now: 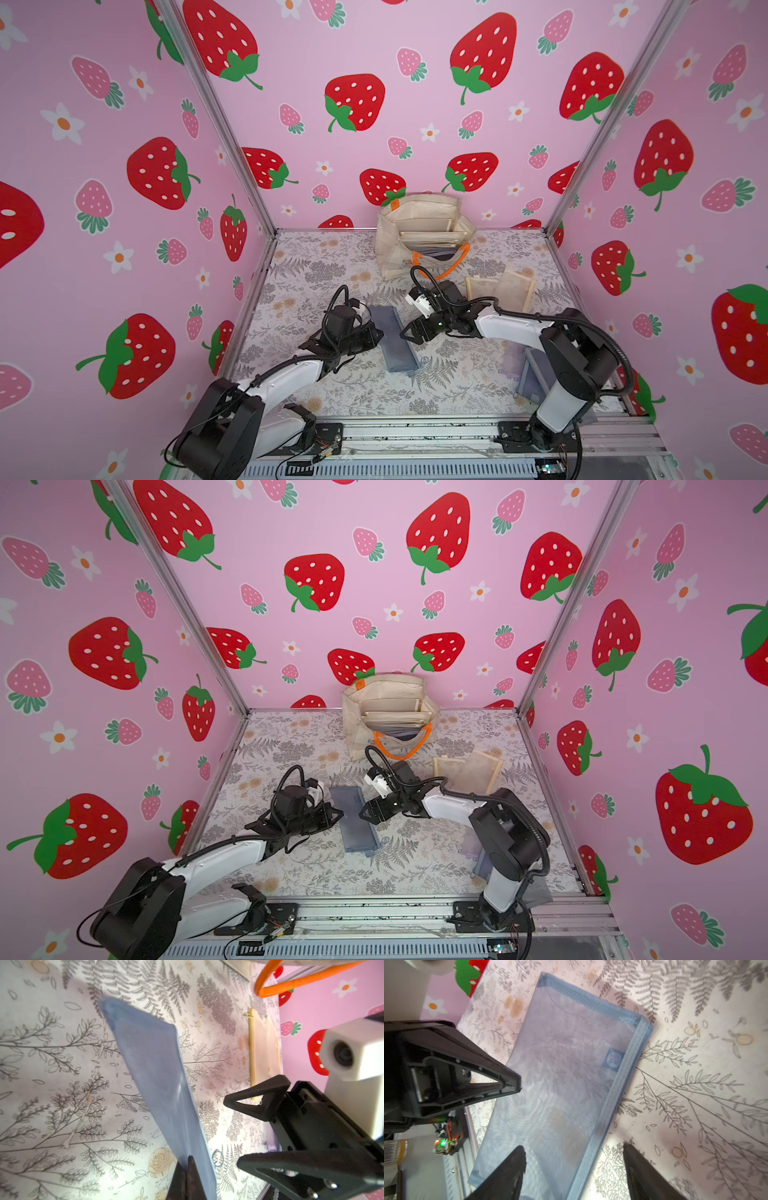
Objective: Put the pencil pouch into the canvas bag
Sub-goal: Pick up the pencil pouch from the center of the board.
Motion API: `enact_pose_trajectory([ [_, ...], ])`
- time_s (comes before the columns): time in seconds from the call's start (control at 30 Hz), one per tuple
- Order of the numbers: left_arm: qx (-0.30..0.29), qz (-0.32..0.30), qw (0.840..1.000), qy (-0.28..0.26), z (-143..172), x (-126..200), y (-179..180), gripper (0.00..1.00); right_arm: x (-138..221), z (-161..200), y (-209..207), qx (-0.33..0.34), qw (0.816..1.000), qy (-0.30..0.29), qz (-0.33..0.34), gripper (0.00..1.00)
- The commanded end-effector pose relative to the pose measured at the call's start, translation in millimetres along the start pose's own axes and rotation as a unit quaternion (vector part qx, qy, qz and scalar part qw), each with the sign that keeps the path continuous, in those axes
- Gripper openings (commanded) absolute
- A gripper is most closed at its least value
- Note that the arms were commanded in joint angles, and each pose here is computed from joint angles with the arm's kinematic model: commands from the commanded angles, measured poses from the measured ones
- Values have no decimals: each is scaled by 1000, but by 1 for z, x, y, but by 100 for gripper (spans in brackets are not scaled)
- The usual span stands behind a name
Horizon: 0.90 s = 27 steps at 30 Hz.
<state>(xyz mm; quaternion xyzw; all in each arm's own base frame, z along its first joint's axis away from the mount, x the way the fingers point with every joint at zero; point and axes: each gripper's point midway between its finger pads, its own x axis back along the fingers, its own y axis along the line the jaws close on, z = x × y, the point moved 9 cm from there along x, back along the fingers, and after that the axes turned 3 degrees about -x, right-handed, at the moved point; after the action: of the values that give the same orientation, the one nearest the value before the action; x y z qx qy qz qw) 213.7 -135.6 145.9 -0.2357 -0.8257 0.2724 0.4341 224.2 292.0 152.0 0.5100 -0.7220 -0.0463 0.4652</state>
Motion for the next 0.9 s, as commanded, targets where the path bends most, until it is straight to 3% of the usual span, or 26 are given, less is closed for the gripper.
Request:
enact_pose_trajectory([
  [0.0, -42, 0, 999, -10, -3, 22, -13, 0, 28, -15, 16, -11, 997, -57, -43, 77],
  [0.17, -99, 45, 992, -57, -10, 61, -39, 0, 54, -31, 31, -10, 991, -108, -84, 78],
  [0.37, -143, 115, 977, -105, -12, 93, -63, 0, 57, -37, 40, -13, 983, -128, -133, 79],
  [0.87, -166, 198, 957, -133, -19, 103, -86, 0, 39, -37, 48, -10, 977, -113, -179, 81],
])
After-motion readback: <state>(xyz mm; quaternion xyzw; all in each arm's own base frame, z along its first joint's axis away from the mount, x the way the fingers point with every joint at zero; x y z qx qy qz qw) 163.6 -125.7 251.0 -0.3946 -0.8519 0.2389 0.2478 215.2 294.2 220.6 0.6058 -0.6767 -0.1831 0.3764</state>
